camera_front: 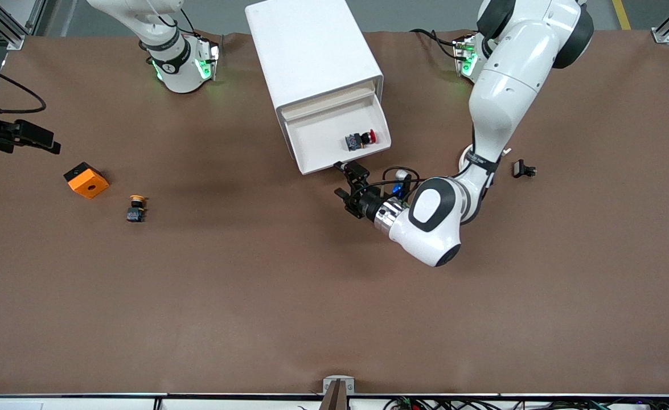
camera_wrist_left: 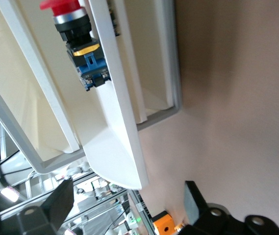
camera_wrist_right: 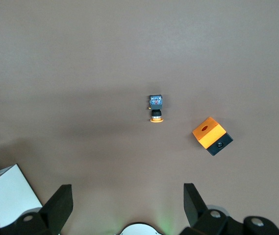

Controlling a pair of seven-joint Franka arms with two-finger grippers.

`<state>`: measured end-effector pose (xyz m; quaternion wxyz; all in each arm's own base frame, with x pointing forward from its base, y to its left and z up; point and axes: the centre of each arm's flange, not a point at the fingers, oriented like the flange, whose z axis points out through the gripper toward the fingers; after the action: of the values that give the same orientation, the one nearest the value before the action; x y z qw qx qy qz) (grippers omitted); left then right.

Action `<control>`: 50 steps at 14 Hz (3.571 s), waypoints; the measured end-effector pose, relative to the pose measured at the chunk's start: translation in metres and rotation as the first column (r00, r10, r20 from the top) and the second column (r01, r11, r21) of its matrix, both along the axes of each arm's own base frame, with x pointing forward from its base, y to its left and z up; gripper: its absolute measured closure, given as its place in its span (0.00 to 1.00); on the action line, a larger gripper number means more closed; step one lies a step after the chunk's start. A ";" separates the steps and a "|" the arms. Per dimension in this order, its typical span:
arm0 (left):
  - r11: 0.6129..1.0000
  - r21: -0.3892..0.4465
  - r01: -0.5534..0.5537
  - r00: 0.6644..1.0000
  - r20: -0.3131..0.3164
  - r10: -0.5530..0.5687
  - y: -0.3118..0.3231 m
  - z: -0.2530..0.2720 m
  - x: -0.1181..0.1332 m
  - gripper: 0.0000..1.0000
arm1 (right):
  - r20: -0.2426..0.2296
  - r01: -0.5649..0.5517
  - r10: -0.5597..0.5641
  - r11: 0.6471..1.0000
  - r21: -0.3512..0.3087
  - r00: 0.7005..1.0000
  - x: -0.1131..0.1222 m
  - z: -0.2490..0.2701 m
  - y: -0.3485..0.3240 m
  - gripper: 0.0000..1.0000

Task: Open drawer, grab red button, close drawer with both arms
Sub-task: 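Release the drawer with the left gripper while the right gripper approaches, then lower the right gripper into the open drawer over the red button, then grasp the red button with the right gripper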

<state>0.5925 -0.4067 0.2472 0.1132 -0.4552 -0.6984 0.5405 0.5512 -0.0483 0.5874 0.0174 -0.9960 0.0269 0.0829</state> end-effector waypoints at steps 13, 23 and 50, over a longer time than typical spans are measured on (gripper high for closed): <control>0.901 0.156 0.406 0.704 0.575 -0.417 0.148 0.091 0.067 0.00 | -0.018 0.224 -0.226 0.971 -0.085 0.974 0.015 -0.017 0.061 0.00; 0.500 0.466 0.730 0.046 0.696 -0.717 0.249 0.237 0.068 0.00 | 0.035 0.631 -0.632 0.765 -0.130 0.774 -0.045 -0.010 0.317 0.00; 0.029 0.679 0.734 -0.522 0.590 -0.615 0.351 0.381 -0.045 0.00 | 0.053 0.834 -0.855 0.486 -0.261 0.515 -0.137 -0.229 0.624 0.00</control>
<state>0.5476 -0.0552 0.6277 0.0362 -0.9978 -0.0523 -0.0174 0.4140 0.5753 0.3581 -0.0728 -0.8432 0.5230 0.1013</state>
